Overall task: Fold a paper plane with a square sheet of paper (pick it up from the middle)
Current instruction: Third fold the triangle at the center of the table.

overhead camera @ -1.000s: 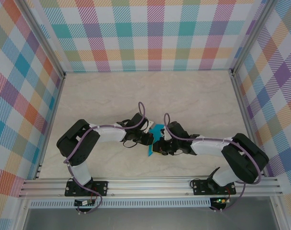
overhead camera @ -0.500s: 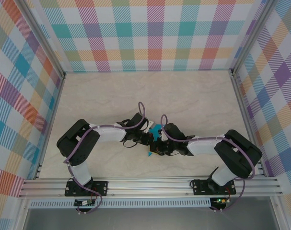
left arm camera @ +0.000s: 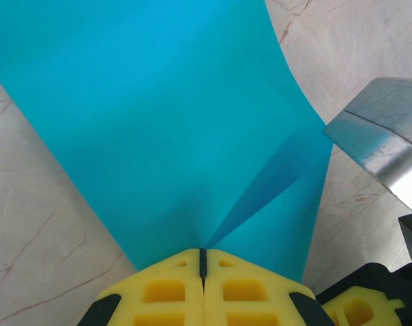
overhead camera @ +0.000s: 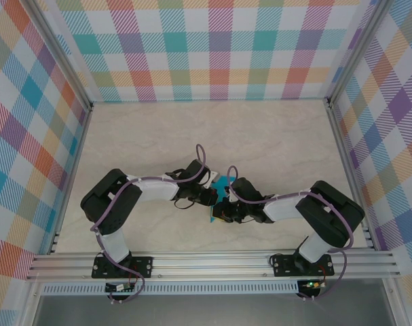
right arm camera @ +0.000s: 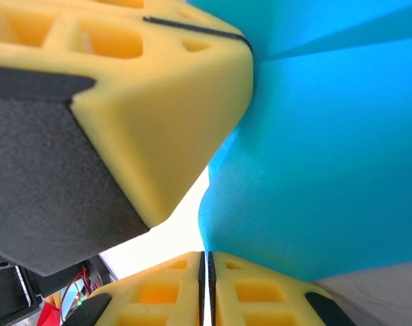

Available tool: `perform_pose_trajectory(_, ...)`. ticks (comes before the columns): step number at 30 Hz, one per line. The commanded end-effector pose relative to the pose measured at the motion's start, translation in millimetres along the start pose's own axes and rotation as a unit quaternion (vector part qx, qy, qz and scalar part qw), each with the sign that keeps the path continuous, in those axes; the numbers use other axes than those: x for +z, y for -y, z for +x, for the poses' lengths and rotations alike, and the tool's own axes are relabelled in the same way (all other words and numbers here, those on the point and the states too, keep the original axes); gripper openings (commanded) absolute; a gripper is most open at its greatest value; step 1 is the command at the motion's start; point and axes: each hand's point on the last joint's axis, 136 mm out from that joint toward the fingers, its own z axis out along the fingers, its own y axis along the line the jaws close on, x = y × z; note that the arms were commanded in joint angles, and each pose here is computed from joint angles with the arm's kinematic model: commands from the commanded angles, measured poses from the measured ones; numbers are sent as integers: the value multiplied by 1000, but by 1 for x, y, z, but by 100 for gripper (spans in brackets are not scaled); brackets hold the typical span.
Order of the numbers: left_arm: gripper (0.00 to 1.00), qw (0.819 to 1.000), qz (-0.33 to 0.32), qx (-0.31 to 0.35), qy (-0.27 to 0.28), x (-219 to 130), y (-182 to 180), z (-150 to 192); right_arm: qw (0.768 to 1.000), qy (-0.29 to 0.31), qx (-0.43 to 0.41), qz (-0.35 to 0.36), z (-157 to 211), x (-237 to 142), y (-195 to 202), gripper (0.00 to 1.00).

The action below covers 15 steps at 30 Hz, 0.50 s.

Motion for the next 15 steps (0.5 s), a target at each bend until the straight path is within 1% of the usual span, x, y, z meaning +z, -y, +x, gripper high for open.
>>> perform_pose_trajectory(1, 0, 999, -24, -11, -46, 11, -17, 24, 1000, 7, -6, -7, 0, 1, -2, 13)
perform_pose_trajectory(5, 0, 999, -24, -11, -44, 9, -16, 22, 1000, 19, -18, -10, -2, -8, -9, 14)
perform_pose_trajectory(8, 0, 999, -22, -9, -41, 6, -14, 19, 999, 39, -35, 13, -9, -22, -11, 14)
perform_pose_trajectory(10, 0, 999, -22, -8, -41, 5, -13, 20, 997, 63, -36, 37, -18, -36, -5, 14)
perform_pose_trajectory(12, 0, 999, -20, -7, -39, 4, -12, 19, 994, 88, -19, 65, -28, -52, 8, 15)
perform_pose_trajectory(15, 0, 999, -19, -7, -39, 3, -11, 18, 990, 121, -7, 77, -47, -74, 17, 17)
